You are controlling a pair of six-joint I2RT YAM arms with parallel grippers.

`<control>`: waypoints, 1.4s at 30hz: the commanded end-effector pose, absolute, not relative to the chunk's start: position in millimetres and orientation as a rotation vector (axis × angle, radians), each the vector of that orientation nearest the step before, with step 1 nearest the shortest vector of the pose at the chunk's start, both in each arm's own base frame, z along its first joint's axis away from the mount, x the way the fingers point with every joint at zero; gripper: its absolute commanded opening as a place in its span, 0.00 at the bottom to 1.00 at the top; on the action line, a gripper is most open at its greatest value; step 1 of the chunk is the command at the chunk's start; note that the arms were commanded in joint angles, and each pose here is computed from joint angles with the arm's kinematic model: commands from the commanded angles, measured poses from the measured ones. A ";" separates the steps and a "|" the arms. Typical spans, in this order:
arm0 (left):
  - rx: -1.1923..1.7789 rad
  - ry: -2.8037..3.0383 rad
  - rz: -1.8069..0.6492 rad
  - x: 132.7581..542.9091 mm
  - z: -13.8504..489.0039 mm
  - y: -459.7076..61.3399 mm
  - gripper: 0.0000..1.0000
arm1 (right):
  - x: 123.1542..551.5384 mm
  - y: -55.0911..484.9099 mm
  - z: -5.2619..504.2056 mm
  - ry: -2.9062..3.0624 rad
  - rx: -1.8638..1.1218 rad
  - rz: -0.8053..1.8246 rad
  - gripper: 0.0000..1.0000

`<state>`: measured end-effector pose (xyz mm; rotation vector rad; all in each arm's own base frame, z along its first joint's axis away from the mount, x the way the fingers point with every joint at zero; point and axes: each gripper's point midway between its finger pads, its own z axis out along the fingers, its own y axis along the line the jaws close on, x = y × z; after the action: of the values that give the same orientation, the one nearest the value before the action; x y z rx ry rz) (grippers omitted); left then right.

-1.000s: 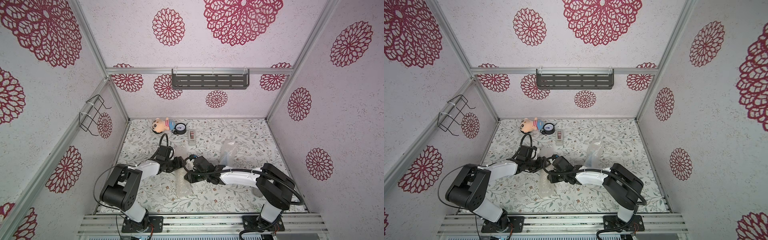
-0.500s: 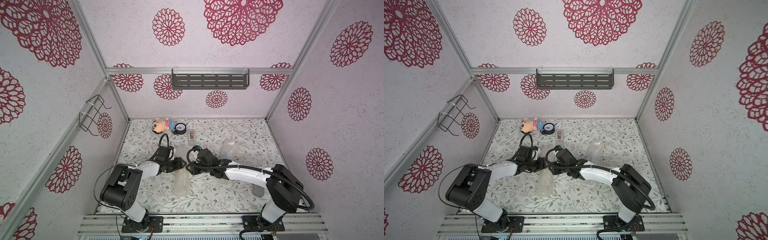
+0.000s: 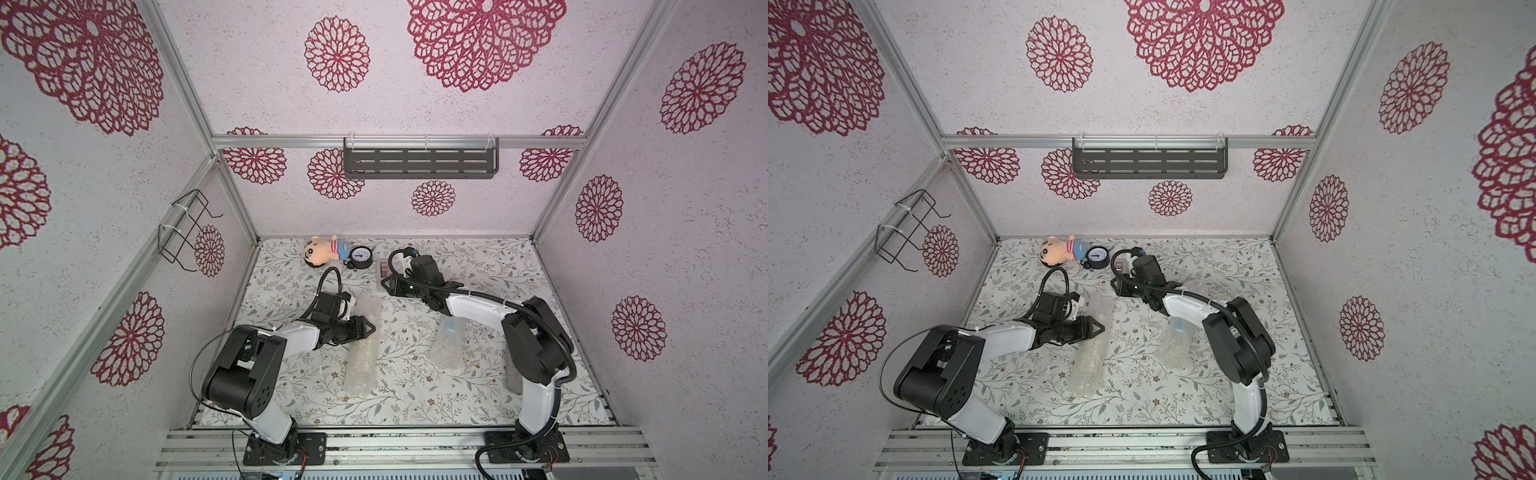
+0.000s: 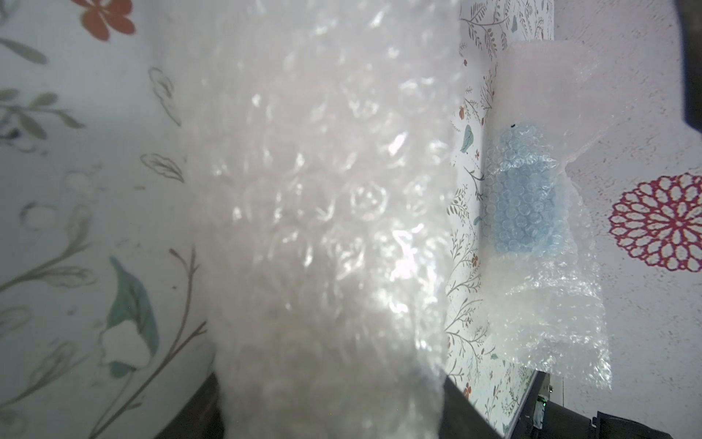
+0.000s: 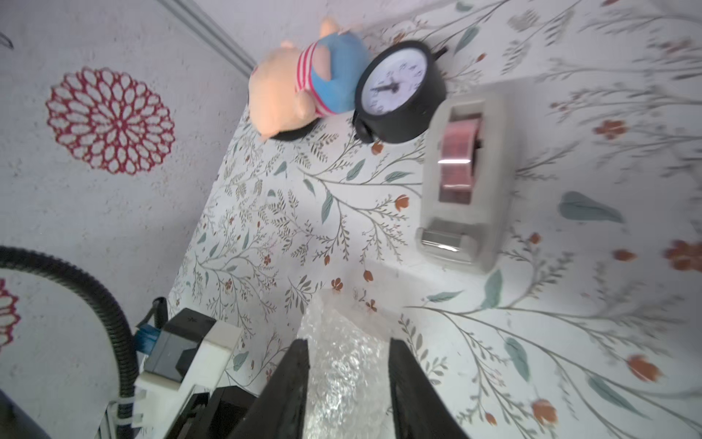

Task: Wrap vases in bubble wrap
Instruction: Wrap the vase in bubble wrap.

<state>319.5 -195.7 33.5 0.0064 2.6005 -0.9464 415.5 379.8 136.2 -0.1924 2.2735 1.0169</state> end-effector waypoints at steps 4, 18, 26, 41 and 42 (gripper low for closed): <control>0.083 2.682 -0.934 305.6 14.4 -197.6 0.56 | 400.1 417.8 137.4 2.283 -0.304 1.205 0.31; 0.119 2.689 -0.934 308.3 15.1 -202.9 0.56 | 388.4 402.1 153.6 2.286 -0.269 1.063 0.19; 0.147 2.677 -0.948 308.3 19.3 -207.9 0.54 | 371.6 423.2 153.5 2.291 -0.345 1.091 0.16; 0.173 2.648 -0.933 311.7 31.7 -207.4 0.59 | 363.0 416.0 104.6 2.398 -0.296 1.062 0.07; 0.177 2.646 -0.935 311.8 32.8 -208.0 0.61 | 361.9 414.8 101.4 2.404 -0.295 1.058 0.07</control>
<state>321.3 -207.3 34.1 0.1259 2.6144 -0.9598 356.9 416.8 91.5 -0.3175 2.4383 1.0522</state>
